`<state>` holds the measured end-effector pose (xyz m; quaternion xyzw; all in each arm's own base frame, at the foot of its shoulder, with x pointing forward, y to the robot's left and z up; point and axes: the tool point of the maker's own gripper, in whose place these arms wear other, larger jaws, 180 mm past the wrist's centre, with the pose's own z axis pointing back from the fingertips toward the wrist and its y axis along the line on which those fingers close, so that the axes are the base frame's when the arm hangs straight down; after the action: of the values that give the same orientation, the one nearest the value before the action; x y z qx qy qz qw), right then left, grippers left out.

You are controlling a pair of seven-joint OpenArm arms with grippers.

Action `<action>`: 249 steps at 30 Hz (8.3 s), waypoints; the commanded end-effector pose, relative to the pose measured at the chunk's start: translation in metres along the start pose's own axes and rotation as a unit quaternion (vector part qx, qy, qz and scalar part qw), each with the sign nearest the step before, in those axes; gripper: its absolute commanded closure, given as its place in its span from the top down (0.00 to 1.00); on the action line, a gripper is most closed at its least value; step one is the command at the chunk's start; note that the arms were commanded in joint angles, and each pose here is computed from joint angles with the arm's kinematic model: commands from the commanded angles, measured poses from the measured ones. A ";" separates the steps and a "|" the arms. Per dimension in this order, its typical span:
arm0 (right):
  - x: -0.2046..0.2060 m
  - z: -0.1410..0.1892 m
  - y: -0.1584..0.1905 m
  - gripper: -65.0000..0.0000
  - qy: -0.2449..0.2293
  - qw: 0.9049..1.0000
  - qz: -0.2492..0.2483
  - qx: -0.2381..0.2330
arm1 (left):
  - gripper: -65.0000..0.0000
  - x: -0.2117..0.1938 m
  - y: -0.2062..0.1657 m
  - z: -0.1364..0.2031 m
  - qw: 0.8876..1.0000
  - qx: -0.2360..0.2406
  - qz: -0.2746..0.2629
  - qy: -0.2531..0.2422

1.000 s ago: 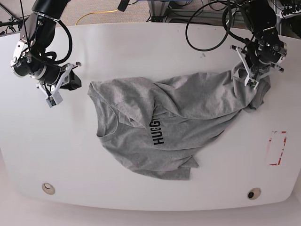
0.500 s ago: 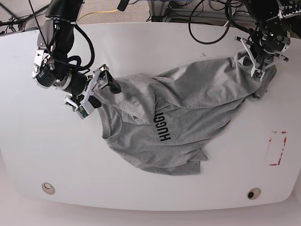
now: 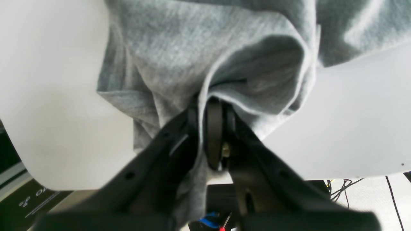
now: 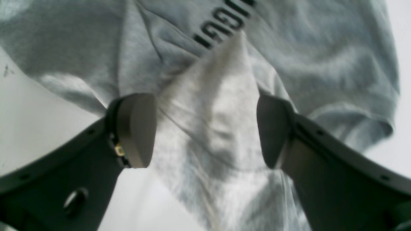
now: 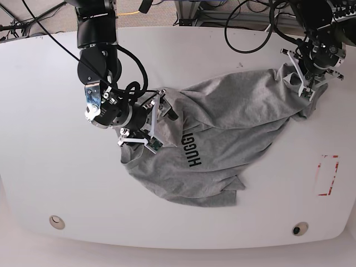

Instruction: Fold the T-shirt properly

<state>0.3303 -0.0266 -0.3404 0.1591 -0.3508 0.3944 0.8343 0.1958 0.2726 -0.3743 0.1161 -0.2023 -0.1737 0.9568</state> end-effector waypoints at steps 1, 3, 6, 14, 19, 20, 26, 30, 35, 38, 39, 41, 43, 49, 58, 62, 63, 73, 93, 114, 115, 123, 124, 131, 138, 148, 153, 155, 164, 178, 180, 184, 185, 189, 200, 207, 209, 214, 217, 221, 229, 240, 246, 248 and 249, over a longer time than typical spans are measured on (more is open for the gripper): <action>0.006 -0.005 -0.014 0.70 -0.008 1.000 -0.002 -0.009 | 0.01 0.006 0.006 0.004 1.000 0.010 -0.003 -0.012; 0.004 -0.013 -0.018 0.70 -0.011 1.000 -0.015 -0.002 | 0.01 0.006 0.007 0.005 1.000 0.011 -0.003 -0.012; 0.001 -0.025 -0.026 0.70 -0.014 0.999 -0.034 0.006 | 0.01 0.006 0.009 0.005 1.000 0.013 -0.005 -0.011; -0.009 -0.035 -0.036 0.52 -0.022 0.998 -0.060 0.012 | 0.01 0.005 0.018 0.007 1.000 0.023 -0.015 -0.009; -0.016 -0.029 -0.041 0.00 -0.013 0.998 -0.056 0.005 | 0.01 0.007 0.020 0.007 0.999 0.027 -0.016 -0.009; -0.019 -0.027 -0.040 0.00 -0.008 0.999 -0.054 0.004 | 0.01 0.007 0.021 0.008 0.999 0.027 -0.016 -0.010; -0.033 0.016 -0.035 0.00 -0.005 0.998 -0.037 -0.042 | 0.01 0.007 0.027 0.010 0.999 0.034 -0.025 -0.008; -0.052 0.045 -0.023 0.00 0.017 0.997 -0.034 -0.068 | 0.01 0.004 0.029 0.010 0.999 0.036 -0.025 -0.003; -0.080 0.065 -0.002 0.00 0.036 0.995 -0.050 -0.076 | 0.01 -0.012 0.027 0.010 0.999 0.034 -0.024 0.027; -0.105 0.074 0.007 0.00 0.058 0.993 -0.073 -0.078 | 0.01 -0.029 0.032 0.013 0.997 0.040 -0.015 0.062; -0.111 0.075 0.010 0.00 0.063 0.992 -0.079 -0.077 | 0.01 -0.033 0.032 0.014 0.997 0.040 -0.014 0.070; -0.130 0.082 0.016 0.00 0.080 0.989 -0.096 -0.079 | 0.01 -0.048 0.034 0.016 0.995 0.042 -0.009 0.094; -0.147 0.090 0.017 0.00 0.095 0.985 -0.117 -0.087 | 0.01 -0.058 0.036 0.019 0.993 0.047 -0.004 0.110; -0.185 0.113 0.017 0.00 0.124 0.971 -0.169 -0.117 | 0.01 -0.081 0.037 0.024 0.989 0.047 0.003 0.139; -0.198 0.120 0.022 0.20 0.136 0.966 -0.184 -0.121 | 0.02 -0.082 0.032 0.022 0.989 0.041 0.001 0.141; -0.194 0.121 0.022 0.52 0.117 0.965 -0.202 -0.119 | 0.16 -0.080 0.029 0.020 0.989 0.036 -0.007 0.140; -0.192 0.123 0.020 0.60 0.104 0.964 -0.212 -0.121 | 0.22 -0.080 0.029 0.020 0.989 0.036 -0.007 0.140; -0.136 0.124 0.002 0.85 -0.024 0.968 -0.235 -0.086 | 0.69 -0.067 0.035 0.023 0.992 0.046 -0.003 0.122; -0.085 0.084 -0.083 0.78 -0.001 0.974 -0.197 -0.111 | 0.69 -0.037 0.110 0.051 0.986 0.119 0.116 0.032; -0.049 0.007 -0.161 0.78 -0.028 0.957 -0.281 -0.065 | 0.70 -0.031 0.139 0.077 0.975 0.113 0.183 -0.057; -0.048 0.001 -0.159 0.78 -0.028 0.956 -0.285 -0.057 | 0.70 -0.032 0.140 0.078 0.974 0.116 0.185 -0.056; -0.033 -0.039 -0.117 0.78 -0.019 0.964 -0.266 -0.002 | 0.70 -0.028 0.152 0.085 0.967 0.133 0.206 -0.075; -0.030 -0.042 -0.113 0.78 -0.019 0.964 -0.265 0.003 | 0.70 -0.028 0.154 0.086 0.965 0.136 0.209 -0.077; -0.014 -0.056 -0.095 0.76 -0.030 0.963 -0.265 0.024 | 0.70 -0.005 0.169 0.095 0.952 0.156 0.216 -0.149; -0.009 -0.057 -0.095 0.32 -0.034 0.964 -0.263 0.025 | 0.71 0.036 0.152 0.055 0.949 0.083 0.212 -0.219; -0.011 -0.056 -0.095 0.10 -0.032 0.964 -0.264 0.025 | 0.86 0.034 0.130 -0.009 0.936 0.003 0.283 -0.208; -0.013 -0.056 -0.095 0.10 -0.031 0.964 -0.264 0.024 | 0.86 0.030 0.116 -0.026 0.937 -0.025 0.292 -0.191; -0.014 -0.056 -0.095 0.10 -0.030 0.964 -0.264 0.024 | 0.85 0.036 0.107 -0.031 0.941 -0.038 0.278 -0.186; -0.018 -0.053 -0.098 0.10 -0.027 0.964 -0.264 0.019 | 0.85 0.053 0.083 -0.040 0.951 -0.068 0.244 -0.178; -0.020 -0.052 -0.101 0.10 -0.027 0.963 -0.267 0.016 | 0.43 0.050 0.098 -0.046 0.970 -0.016 0.204 -0.134; -0.020 -0.052 -0.101 0.10 -0.027 0.963 -0.267 0.016 | 0.31 0.047 0.100 -0.047 0.971 -0.011 0.201 -0.127; -0.021 -0.051 -0.101 0.10 -0.028 0.963 -0.268 0.016 | 0.23 0.041 0.097 -0.052 0.972 -0.015 0.204 -0.114; -0.021 -0.051 -0.101 0.10 -0.028 0.963 -0.268 0.016 | 0.23 0.038 0.095 -0.055 0.972 -0.019 0.206 -0.110; -0.021 -0.051 -0.101 0.10 -0.028 0.963 -0.268 0.016 | 0.44 0.031 0.090 -0.062 0.972 -0.030 0.213 -0.098; -0.021 -0.051 -0.102 0.10 -0.027 0.963 -0.267 0.016 | 0.34 0.029 0.080 -0.063 0.978 -0.050 0.180 -0.096; -0.021 -0.051 -0.102 0.10 -0.027 0.963 -0.267 0.016 | 0.03 0.030 0.091 -0.059 0.979 -0.040 0.172 -0.099; -0.019 -0.051 -0.102 0.09 -0.029 0.963 -0.267 0.015 | 0.02 0.031 0.093 -0.057 0.979 -0.037 0.173 -0.103; -0.007 -0.039 -0.115 0.08 -0.044 0.967 -0.250 -0.002 | 0.02 0.052 0.108 -0.031 0.980 -0.001 0.145 -0.137; 0.000 -0.028 -0.122 0.00 -0.046 0.972 -0.231 -0.016 | 0.02 0.057 0.113 -0.019 0.982 0.015 0.131 -0.132; 0.013 -0.015 -0.130 0.00 -0.044 0.976 -0.209 -0.029 | 0.00 0.063 0.123 0.002 0.982 0.045 0.121 -0.138; 0.036 0.025 -0.158 0.00 -0.053 0.982 -0.161 -0.082 | 0.00 0.090 0.152 0.052 0.973 0.114 0.114 -0.164; 0.038 0.080 -0.202 0.00 -0.055 0.973 -0.165 -0.149 | 0.00 0.110 0.184 0.087 0.954 0.161 0.141 -0.210; 0.030 0.080 -0.200 0.00 -0.046 0.974 -0.166 -0.150 | 0.01 0.103 0.176 0.068 0.961 0.135 0.148 -0.191; 0.022 0.074 -0.196 0.00 -0.041 0.974 -0.171 -0.145 | 0.01 0.099 0.169 0.053 0.966 0.114 0.152 -0.175; 0.018 0.072 -0.194 0.00 -0.037 0.974 -0.174 -0.143 | 0.01 0.097 0.168 0.048 0.967 0.107 0.155 -0.170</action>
<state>0.4458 -0.1740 -0.2914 0.1196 -0.3784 0.1841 0.8992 0.3037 0.3749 -0.2536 0.1473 -0.3914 -0.0193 0.9081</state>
